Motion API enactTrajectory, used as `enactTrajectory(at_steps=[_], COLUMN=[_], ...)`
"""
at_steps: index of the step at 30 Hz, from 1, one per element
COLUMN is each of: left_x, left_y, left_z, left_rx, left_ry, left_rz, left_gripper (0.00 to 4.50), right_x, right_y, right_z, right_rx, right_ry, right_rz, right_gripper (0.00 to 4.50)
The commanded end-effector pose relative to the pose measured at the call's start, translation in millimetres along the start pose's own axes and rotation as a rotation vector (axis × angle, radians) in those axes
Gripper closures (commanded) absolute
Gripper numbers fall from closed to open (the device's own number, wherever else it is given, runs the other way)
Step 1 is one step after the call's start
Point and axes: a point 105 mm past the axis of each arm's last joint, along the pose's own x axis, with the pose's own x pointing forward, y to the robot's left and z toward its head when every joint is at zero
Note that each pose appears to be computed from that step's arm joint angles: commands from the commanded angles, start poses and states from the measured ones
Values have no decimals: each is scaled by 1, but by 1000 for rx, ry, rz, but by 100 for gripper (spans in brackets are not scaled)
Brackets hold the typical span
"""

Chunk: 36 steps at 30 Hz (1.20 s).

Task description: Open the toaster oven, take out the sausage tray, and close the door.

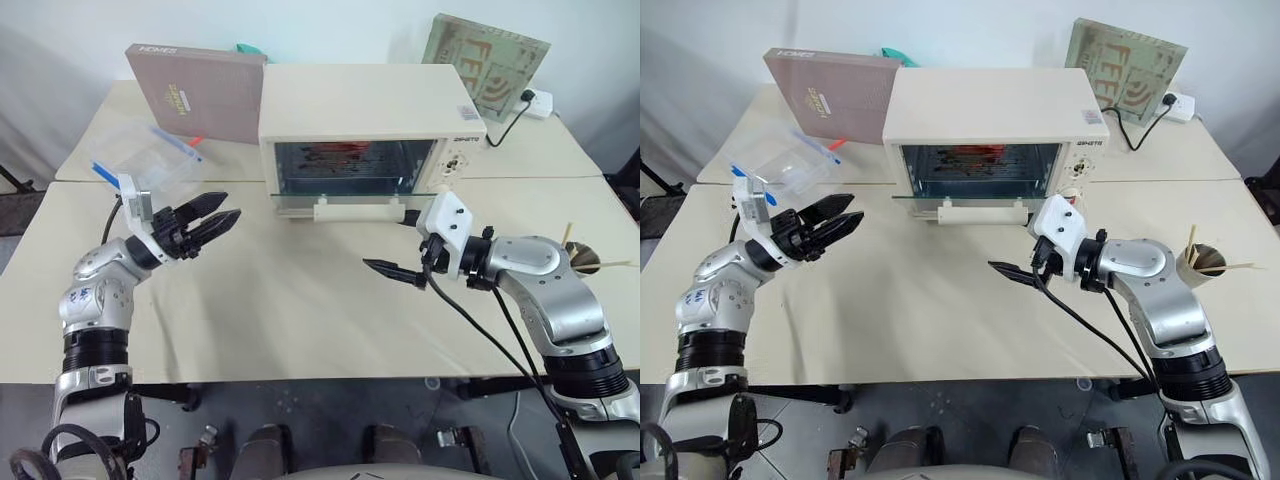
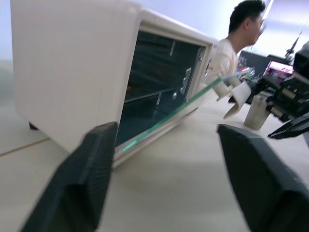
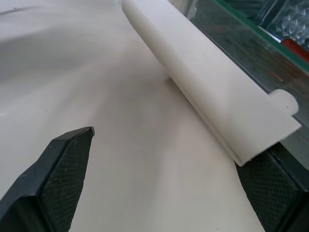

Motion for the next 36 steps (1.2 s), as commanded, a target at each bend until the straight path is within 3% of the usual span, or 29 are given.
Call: enactTrajectory(at_steps=[1, 4, 6, 8, 14, 20, 27, 36], left_x=[13, 28, 34, 53, 79, 85, 85, 84], left_y=[0, 4, 5, -2, -8, -13, -14, -16], left_z=[18, 21, 20, 4, -17, -25, -32, -40], left_rx=[43, 44, 37, 13, 8, 13, 21, 60], left_ry=[-55, -73, -70, -3, 78, 124, 177, 247], left_rz=[-57, -77, -91, -169, -249, -316, -344, -370], left_gripper=[266, 373, 410, 447, 449, 449, 449, 449], right_x=[4, 5, 6, 7, 5, -1, -21, -45], right_y=[6, 5, 5, 5, 7, 16, 37, 59], right_z=[12, 12, 12, 13, 11, 5, -19, -28], right_rx=[-38, -40, -42, -42, -31, 7, 72, 115], right_ry=[-43, -47, -47, -50, -43, -17, 147, 299], right_rz=[24, 22, 23, 21, 9, -13, 20, 121], right_gripper=[0, 0, 0, 0, 0, 0, 0, 0])
